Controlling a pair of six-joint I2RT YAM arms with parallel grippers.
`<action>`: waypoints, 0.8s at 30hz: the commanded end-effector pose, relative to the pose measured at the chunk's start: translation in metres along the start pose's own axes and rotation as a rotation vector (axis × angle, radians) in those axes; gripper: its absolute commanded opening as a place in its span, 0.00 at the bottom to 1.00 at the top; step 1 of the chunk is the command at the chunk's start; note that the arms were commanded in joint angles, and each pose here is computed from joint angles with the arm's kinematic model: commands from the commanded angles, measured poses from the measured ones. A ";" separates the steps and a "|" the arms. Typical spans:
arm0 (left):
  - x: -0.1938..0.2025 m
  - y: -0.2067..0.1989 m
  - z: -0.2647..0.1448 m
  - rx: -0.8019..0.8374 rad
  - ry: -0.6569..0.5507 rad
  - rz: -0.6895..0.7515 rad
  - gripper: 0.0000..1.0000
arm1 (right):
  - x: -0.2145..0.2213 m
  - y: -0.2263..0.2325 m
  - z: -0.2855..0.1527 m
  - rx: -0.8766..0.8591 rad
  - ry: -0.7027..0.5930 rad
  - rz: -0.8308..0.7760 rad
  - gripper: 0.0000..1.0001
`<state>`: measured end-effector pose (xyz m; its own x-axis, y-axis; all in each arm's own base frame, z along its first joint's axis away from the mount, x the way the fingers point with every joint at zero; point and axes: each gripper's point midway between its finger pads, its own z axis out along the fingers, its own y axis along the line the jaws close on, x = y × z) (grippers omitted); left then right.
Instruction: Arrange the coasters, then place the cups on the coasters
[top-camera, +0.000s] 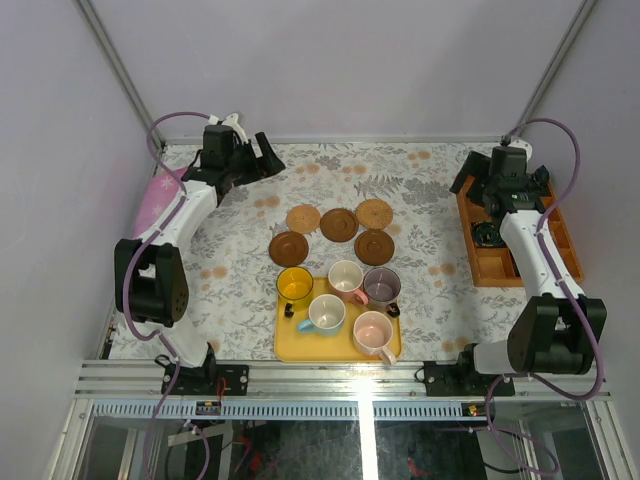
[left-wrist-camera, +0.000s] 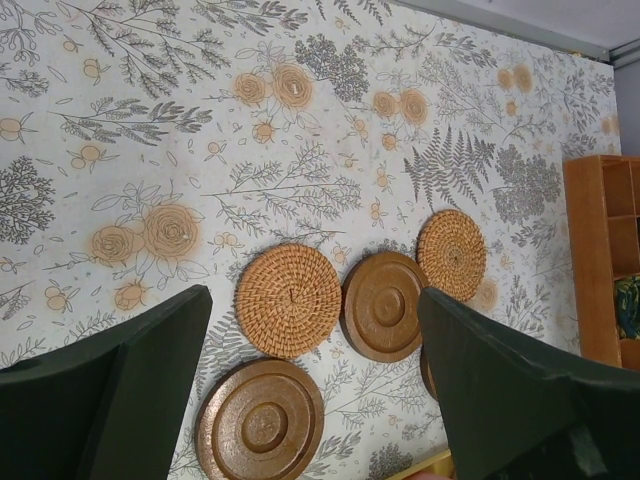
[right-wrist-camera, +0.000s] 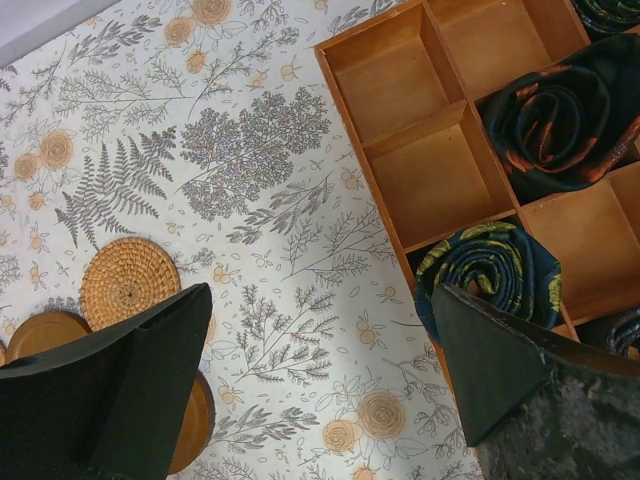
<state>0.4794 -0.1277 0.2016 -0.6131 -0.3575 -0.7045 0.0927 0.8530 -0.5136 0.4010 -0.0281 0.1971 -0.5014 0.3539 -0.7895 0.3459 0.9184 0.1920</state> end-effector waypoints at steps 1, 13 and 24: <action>-0.009 0.005 0.000 -0.008 -0.039 0.035 0.84 | -0.016 0.016 -0.001 -0.069 -0.047 -0.003 0.99; 0.063 0.023 0.018 -0.009 0.185 0.045 0.73 | 0.019 0.065 0.020 -0.307 0.110 0.011 0.78; 0.135 0.017 0.013 0.033 0.377 0.036 0.37 | 0.094 0.138 0.036 -0.435 0.368 -0.211 0.00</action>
<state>0.4266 -0.1569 0.1037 -0.8191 -0.2039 -0.5361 0.1099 0.8615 -0.4957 0.4295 0.0876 0.1242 -0.7588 0.2126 -0.6156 0.0203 0.9525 0.3039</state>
